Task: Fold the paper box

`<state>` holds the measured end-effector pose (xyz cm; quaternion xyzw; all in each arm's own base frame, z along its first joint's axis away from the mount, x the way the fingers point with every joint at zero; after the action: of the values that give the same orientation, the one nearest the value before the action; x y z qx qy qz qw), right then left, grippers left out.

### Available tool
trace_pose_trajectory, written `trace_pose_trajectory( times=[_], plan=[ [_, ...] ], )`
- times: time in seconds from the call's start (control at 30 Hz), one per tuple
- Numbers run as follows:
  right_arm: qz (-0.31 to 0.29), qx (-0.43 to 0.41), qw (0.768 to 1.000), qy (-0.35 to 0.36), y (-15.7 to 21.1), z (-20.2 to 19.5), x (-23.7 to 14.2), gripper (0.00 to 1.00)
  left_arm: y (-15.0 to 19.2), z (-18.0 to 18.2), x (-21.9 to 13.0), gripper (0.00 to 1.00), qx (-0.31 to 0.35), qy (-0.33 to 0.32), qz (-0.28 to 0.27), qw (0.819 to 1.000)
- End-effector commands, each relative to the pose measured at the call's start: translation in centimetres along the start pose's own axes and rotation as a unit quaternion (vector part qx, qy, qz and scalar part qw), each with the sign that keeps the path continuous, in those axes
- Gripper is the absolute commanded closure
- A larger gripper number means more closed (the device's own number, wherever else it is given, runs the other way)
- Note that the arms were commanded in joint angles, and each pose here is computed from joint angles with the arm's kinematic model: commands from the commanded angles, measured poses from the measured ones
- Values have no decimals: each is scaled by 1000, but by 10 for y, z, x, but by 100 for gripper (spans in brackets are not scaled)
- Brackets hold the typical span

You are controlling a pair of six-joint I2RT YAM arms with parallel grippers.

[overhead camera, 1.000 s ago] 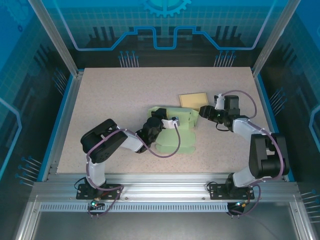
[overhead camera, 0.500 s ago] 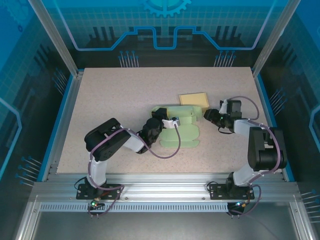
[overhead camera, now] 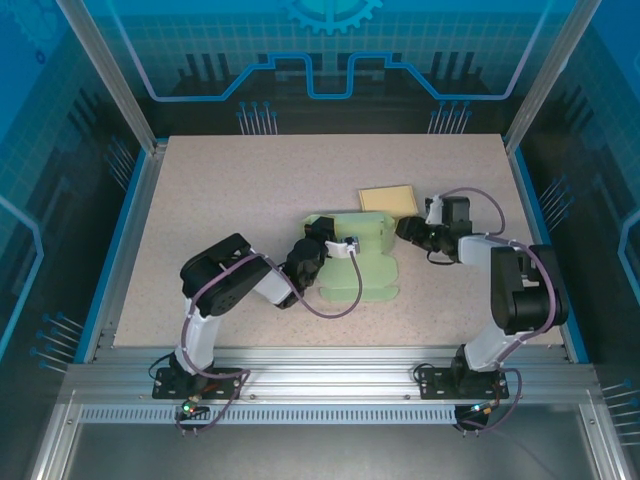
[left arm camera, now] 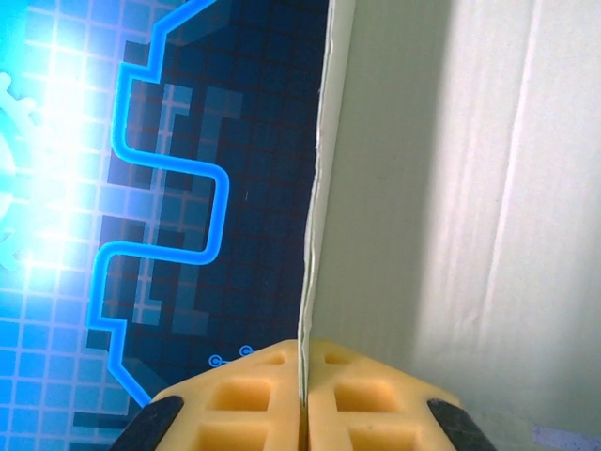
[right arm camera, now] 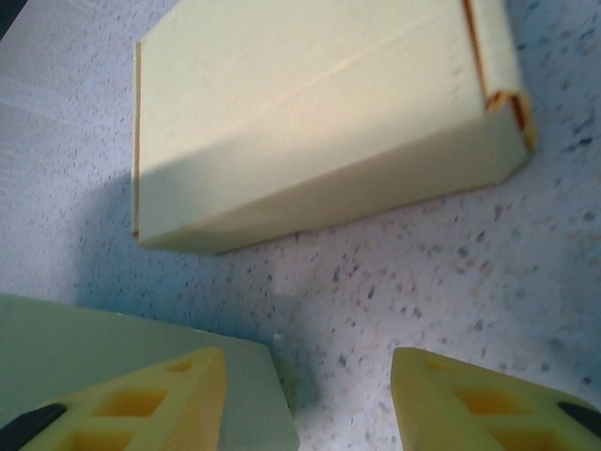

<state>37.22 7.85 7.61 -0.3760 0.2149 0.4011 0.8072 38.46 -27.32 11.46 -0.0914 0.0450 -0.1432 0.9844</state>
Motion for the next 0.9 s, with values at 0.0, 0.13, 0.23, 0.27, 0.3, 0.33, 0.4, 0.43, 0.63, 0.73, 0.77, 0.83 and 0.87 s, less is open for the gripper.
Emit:
trace_pose_trajectory(
  times=[0.0, 0.13, 0.23, 0.27, 0.3, 0.33, 0.4, 0.43, 0.63, 0.73, 0.77, 0.83, 0.87],
  plan=[
    [-14, -29, 999, -20, 1, 13, -6, 49, -6, 7, 5, 91, 5, -21, -12, 1000],
    [-9, -47, 999, -24, 8, 20, -6, 47, -6, 5, 5, 90, 4, -21, -13, 1000],
    [-7, -59, 998, -23, 14, 27, -7, 47, -5, 3, 4, 90, 7, -21, -12, 1000],
    [-8, -62, 998, -22, 17, 28, -8, 46, -4, 1, 4, 90, 8, -19, -12, 1000],
    [-10, -64, 998, -21, 19, 29, -9, 46, -4, 2, 4, 90, 7, -19, -12, 1000],
    [-10, -67, 998, -20, 21, 30, -10, 46, -4, 1, 4, 91, 8, -18, -12, 1000],
    [-8, -72, 997, -20, 26, 32, -10, 45, -4, 1, 4, 91, 7, -18, -12, 1000],
    [-6, -74, 997, -21, 28, 34, -10, 45, -4, 1, 5, 91, 7, -17, -12, 1000],
    [3, -89, 996, -18, 36, 38, -5, 44, -5, 1, 6, 90, 3, -16, -12, 1000],
    [6, -99, 995, -20, 38, 43, -3, 44, -5, -2, 6, 91, 3, -10, -12, 1000],
    [7, -101, 995, -20, 39, 44, -2, 43, -5, -2, 6, 91, 3, -10, -12, 1000],
    [10, -106, 994, -20, 43, 47, -1, 43, -5, -1, 6, 91, 2, -11, -11, 1000],
    [10, -109, 994, -17, 44, 47, -1, 43, -5, -1, 6, 90, 2, -10, -12, 1000]
  ],
)
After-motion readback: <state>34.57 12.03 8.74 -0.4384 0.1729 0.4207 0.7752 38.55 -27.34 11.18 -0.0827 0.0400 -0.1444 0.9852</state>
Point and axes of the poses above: each hand's point on the last joint's axis, 136 mm out from that joint toward the fingers, its own x axis out along the fingers, its own z axis along the line the jaws close on, y = z × x, the point moved 3 cm from there along -x, back along the fingers, and after that the axes turned 2 degrees about x, right-handed, at the moved point
